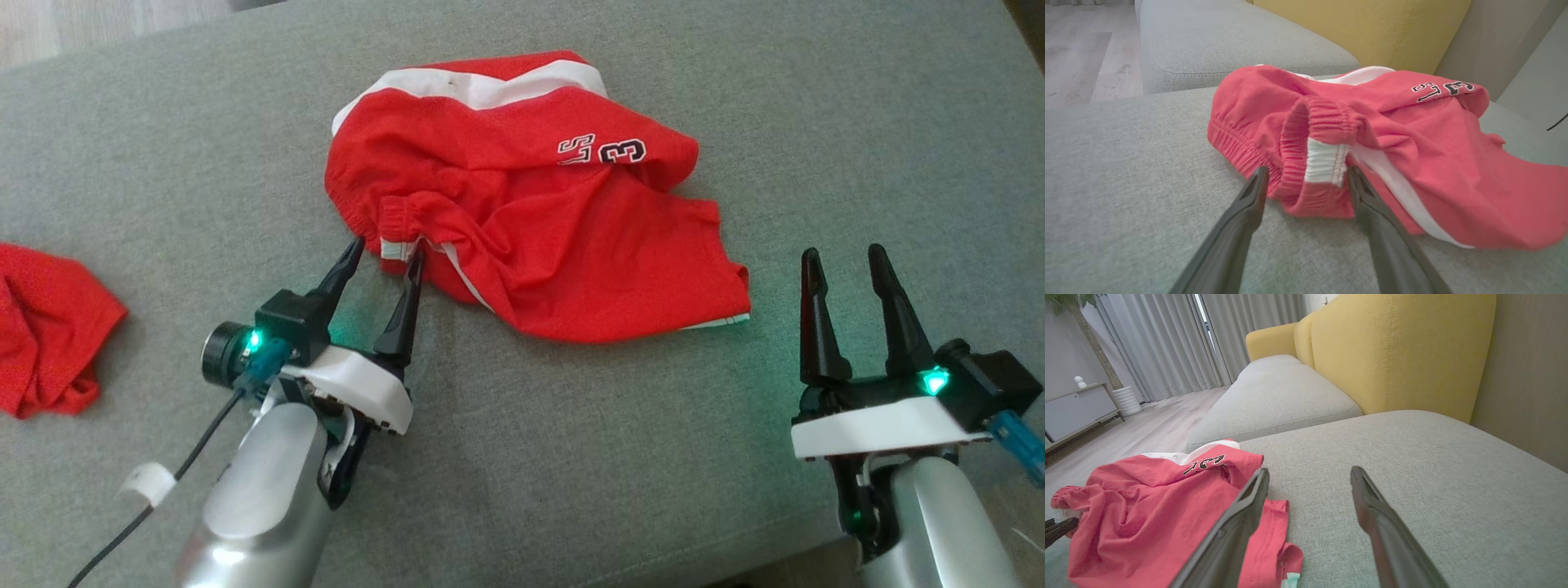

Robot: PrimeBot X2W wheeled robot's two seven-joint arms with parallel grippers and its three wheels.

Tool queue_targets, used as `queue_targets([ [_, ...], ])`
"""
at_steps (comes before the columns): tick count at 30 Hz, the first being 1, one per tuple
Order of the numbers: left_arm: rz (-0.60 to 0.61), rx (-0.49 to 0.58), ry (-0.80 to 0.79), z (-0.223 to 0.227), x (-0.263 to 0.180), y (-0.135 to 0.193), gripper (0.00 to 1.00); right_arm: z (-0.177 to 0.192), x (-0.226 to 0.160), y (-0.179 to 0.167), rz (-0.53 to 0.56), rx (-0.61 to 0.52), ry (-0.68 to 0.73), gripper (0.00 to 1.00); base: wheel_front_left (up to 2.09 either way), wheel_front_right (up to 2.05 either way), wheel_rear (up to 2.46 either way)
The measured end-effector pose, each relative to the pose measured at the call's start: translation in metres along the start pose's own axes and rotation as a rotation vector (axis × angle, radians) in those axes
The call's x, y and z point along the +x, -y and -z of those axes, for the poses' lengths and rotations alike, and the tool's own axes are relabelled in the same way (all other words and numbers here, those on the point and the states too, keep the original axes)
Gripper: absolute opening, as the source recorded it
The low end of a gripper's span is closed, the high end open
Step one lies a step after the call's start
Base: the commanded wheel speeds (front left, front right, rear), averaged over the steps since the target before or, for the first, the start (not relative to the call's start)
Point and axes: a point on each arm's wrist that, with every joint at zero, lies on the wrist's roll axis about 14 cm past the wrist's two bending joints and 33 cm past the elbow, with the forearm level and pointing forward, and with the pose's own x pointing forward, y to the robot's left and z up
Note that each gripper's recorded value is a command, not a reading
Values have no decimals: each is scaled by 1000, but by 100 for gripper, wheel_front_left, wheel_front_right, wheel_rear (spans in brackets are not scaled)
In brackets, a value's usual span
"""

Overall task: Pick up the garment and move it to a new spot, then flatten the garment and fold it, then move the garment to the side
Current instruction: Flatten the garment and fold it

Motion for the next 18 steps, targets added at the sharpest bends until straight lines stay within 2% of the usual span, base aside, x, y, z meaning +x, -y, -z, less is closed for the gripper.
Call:
queue_targets([
  [7, -1, 11, 25, -8, 1, -1, 100, 0, 1, -2, -5, 1, 0, 100, 0, 0, 0],
  [8, -1, 13, 28, -10, 1, -1, 80, 0, 1, -2, -5, 2, -1, 100, 0, 0, 0],
  [9, 0, 13, 28, -10, 1, 0, 33, 1, 1, -2, -6, 2, -2, 100, 0, 0, 0],
  [10, 3, 11, 27, -10, 1, 1, 0, 1, 1, -2, -5, 2, -3, 100, 0, 0, 0],
  [18, 21, 8, 31, -12, 0, 8, 0, 12, -3, -5, -19, -21, -43, 100, 0, 0, 0],
])
